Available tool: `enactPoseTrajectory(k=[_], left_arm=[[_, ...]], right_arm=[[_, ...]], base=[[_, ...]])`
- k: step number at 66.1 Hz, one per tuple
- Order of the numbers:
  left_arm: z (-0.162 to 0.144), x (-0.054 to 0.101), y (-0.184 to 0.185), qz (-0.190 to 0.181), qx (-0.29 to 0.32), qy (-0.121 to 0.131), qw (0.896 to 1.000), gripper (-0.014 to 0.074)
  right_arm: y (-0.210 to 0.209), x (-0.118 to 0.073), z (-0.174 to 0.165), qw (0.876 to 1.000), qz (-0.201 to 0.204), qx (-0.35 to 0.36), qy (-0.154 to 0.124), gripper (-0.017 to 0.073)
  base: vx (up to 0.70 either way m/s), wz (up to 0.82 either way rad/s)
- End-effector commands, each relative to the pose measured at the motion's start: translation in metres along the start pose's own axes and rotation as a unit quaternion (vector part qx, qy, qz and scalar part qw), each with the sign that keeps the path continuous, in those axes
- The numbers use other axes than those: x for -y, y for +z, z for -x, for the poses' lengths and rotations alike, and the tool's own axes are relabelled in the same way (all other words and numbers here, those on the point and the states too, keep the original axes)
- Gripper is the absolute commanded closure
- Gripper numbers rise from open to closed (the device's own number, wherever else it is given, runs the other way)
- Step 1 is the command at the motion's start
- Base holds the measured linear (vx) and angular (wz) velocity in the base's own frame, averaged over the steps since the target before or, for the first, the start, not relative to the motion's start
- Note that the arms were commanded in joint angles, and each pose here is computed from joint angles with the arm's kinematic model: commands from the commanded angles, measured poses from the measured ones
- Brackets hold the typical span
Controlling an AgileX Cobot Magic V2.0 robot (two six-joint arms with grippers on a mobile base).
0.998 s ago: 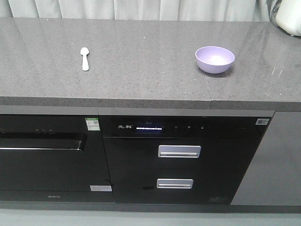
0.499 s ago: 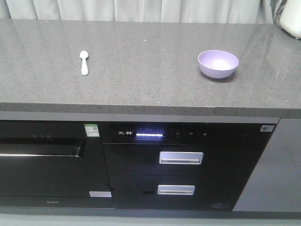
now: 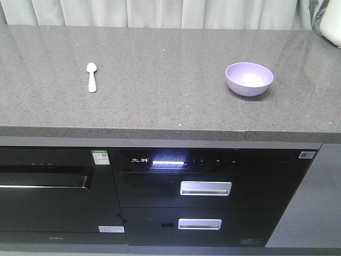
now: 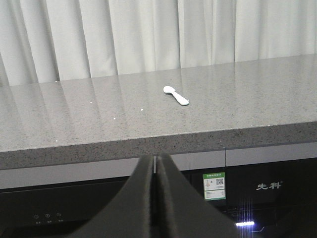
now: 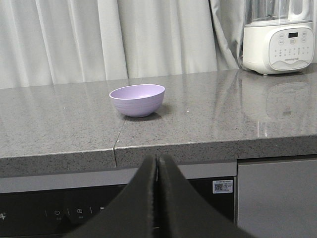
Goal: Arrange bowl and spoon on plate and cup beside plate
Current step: 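Drive the base up to the counter, centering between spoon and bowl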
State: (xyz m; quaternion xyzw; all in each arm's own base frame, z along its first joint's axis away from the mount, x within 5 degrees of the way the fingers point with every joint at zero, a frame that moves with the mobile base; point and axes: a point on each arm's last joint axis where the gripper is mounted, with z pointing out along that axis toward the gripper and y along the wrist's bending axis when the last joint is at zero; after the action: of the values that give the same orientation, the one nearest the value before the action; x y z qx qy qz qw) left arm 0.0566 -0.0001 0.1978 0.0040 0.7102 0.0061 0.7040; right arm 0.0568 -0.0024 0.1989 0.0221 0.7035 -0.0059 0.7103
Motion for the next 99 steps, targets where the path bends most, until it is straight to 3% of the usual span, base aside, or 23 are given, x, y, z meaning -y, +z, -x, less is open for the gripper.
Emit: enactPoseTrajectory(k=[1,99], left_arm=[[-0.0031,-0.0005,0.0,0.003,0.027,-0.008,1.0,0.0599],[-0.0031,-0.0005,0.0,0.003,0.027,-0.008,1.0,0.0599]], right_arm=[[-0.0006,-0.0003,0.0022,0.999,0.001,0.036,-0.001,0.0564],[-0.0007,-0.0003,0.0023,0.999,0.001,0.037,-0.001,0.0564]], base=[[0.08,-0.01],[0.06,-0.01]])
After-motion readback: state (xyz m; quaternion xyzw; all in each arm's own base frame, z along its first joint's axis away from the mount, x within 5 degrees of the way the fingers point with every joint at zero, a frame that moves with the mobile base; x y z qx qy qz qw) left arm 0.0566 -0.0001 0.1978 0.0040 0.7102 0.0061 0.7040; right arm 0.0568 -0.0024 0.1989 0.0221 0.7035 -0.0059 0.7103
